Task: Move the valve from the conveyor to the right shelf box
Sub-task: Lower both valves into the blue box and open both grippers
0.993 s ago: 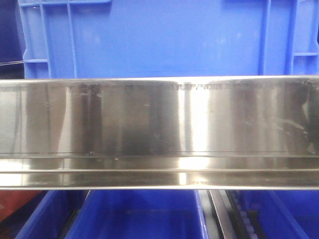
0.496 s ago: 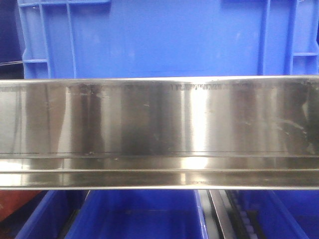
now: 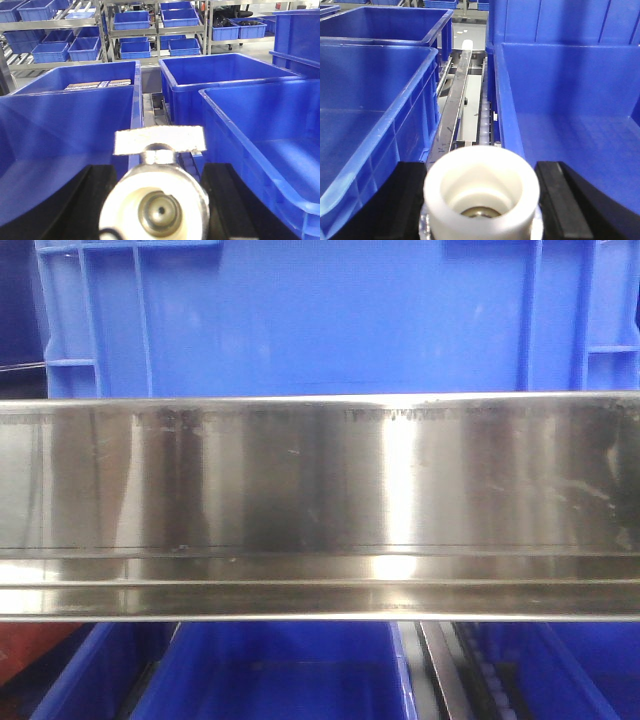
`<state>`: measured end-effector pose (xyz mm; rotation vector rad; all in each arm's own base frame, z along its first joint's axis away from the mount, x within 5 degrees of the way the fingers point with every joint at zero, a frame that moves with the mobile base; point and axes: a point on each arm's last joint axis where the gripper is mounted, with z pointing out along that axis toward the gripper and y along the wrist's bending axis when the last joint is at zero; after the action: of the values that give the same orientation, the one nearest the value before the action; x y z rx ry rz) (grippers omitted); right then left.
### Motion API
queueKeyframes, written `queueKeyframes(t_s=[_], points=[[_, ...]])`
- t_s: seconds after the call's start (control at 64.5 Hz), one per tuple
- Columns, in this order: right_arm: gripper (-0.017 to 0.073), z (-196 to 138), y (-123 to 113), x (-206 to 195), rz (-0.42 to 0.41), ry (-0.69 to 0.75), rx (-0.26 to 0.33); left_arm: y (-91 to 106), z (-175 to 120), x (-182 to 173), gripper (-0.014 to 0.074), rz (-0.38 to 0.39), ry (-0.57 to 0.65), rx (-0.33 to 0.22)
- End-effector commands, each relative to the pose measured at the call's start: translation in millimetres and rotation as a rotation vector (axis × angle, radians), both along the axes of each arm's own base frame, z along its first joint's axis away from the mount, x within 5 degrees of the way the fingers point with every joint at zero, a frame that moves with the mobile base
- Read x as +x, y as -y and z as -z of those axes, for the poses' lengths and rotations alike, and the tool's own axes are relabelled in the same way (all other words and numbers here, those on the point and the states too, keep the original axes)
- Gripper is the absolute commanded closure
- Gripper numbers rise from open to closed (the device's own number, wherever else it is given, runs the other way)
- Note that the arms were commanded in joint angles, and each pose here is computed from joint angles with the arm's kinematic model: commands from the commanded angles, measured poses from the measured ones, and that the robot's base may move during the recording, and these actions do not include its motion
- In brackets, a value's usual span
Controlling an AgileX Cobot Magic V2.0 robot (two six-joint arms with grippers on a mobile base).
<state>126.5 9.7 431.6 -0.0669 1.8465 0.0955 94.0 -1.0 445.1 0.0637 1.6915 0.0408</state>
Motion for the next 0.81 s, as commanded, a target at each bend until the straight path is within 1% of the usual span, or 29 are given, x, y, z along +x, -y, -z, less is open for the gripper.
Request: queueKeyframes(t_s=[0.0, 0.078, 0.202, 0.279, 0.326, 0.372, 0.419, 0.481, 0.574, 0.589, 0.636, 0.682, 0.729, 0.744, 0.76, 0.791], points=[[0.0713, -13.2, 0.9, -1.8, 0.010, 0.100, 0.000, 0.7, -9.5, -3.4, 0.0705, 0.007, 0.076, -0.017], [0.0713, -13.4, 1.0, -1.8, 0.010, 0.103, 0.000, 0.9, -9.5, -3.4, 0.0705, 0.008, 0.076, -0.020], [0.0713, -19.8, 1.4, -1.1, 0.017, 0.168, 0.009, 0.9, -12.5, 1.5, 0.0705, 0.008, 0.096, -0.020], [0.0713, -29.0, 1.5, -4.0, 0.018, 0.207, 0.013, 4.7, -18.7, 9.4, 0.0705, 0.045, 0.102, -0.013], [0.0713, -34.7, 0.5, -1.6, 0.011, 0.216, 0.024, 10.6, -26.1, 17.3, 0.0705, 0.094, 0.104, 0.002], [0.0713, -43.1, -2.2, 2.4, -0.010, 0.225, 0.045, 16.6, -36.4, 24.8, 0.0705, 0.138, 0.110, 0.001], [0.0713, -51.7, -4.9, 5.5, -0.030, 0.236, 0.052, 23.4, -45.4, 34.0, 0.0705, 0.179, 0.106, 0.005], [0.0713, -65.1, -8.9, 10.3, -0.057, 0.259, 0.056, 34.2, -57.9, 47.7, 0.0705, 0.233, 0.091, 0.009], [0.0713, -89.4, -21.5, 20.5, -0.137, 0.294, 0.072, 58.7, -75.6, 76.6, 0.0705, 0.326, 0.039, 0.014], [0.0713, -92.0, -25.1, 24.6, -0.157, 0.292, 0.075, 60.6, -76.6, 78.8, 0.0705, 0.332, 0.034, 0.014], [0.0713, -98.4, -33.3, 32.0, -0.199, 0.288, 0.080, 75.1, -82.5, 93.5, 0.0705, 0.375, 0.007, 0.019], [0.0713, -109.9, -40.1, 34.8, -0.235, 0.308, 0.087, 88.2, -85.9, 106.0, 0.0705, 0.409, -0.013, 0.024], [0.0713, -114.4, -51.6, 44.6, -0.283, 0.303, 0.095, 104.7, -85.0, 121.7, 0.0705, 0.446, -0.041, 0.030], [0.0713, -114.4, -56.9, 49.8, -0.301, 0.295, 0.096, 106.4, -87.3, 122.6, 0.0705, 0.450, -0.038, 0.030], [0.0713, -118.4, -57.9, 49.5, -0.307, 0.306, 0.099, 113.1, -87.2, 128.4, 0.0705, 0.464, -0.047, 0.032], [0.0713, -118.0, -66.5, 58.1, -0.334, 0.291, 0.100, 119.9, -86.0, 134.7, 0.0705, 0.476, -0.059, 0.036]])
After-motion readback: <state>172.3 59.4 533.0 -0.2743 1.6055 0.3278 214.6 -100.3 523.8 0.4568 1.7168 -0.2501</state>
